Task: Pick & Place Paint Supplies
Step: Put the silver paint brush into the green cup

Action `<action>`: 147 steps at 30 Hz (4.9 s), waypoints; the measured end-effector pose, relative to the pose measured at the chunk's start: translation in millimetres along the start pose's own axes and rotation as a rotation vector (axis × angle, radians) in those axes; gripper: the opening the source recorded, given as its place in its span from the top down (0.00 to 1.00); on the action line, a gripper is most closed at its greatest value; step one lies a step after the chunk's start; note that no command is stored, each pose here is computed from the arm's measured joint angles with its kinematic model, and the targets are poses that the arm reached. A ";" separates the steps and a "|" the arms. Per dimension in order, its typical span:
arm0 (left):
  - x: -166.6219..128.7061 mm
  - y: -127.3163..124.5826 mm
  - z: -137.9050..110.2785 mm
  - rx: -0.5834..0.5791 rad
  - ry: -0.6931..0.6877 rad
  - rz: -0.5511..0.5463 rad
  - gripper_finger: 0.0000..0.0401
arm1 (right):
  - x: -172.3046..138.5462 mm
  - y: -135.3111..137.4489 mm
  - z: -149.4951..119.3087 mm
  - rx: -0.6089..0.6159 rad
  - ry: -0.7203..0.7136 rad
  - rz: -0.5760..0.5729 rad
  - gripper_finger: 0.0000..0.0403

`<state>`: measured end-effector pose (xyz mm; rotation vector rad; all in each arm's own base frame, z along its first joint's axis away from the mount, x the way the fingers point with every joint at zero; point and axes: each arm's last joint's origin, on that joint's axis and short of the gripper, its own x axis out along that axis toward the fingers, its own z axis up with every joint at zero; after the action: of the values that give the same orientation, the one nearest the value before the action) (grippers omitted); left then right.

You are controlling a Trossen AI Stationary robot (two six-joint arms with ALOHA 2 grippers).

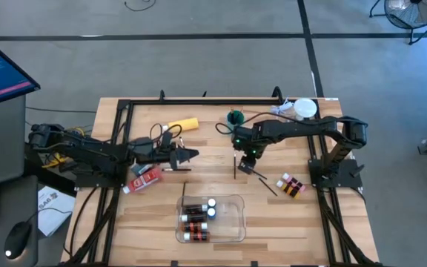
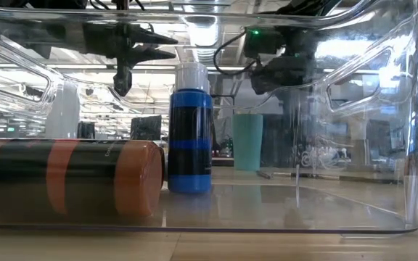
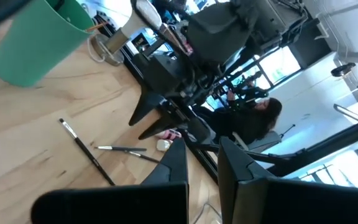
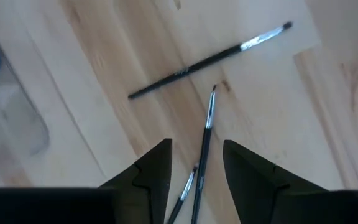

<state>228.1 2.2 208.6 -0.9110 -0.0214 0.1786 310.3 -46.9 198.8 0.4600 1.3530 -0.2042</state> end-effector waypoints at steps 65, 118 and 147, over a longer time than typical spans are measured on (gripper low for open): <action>-2.3 4.1 22.5 -0.245 0.198 -0.201 1.00 | -25.9 23.6 5.7 0.007 -0.125 -0.101 0.67; -4.4 -8.2 11.9 -0.233 0.252 -0.275 1.00 | 47.6 7.0 23.8 0.009 -0.060 -0.164 0.62; -5.1 -10.2 9.7 -0.223 0.290 -0.301 1.00 | 47.8 7.6 14.9 -0.015 0.016 -0.214 0.63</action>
<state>223.6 2.8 222.9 -1.1365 0.0916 -0.2411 336.8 -40.8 156.2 0.3041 1.4188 -0.3666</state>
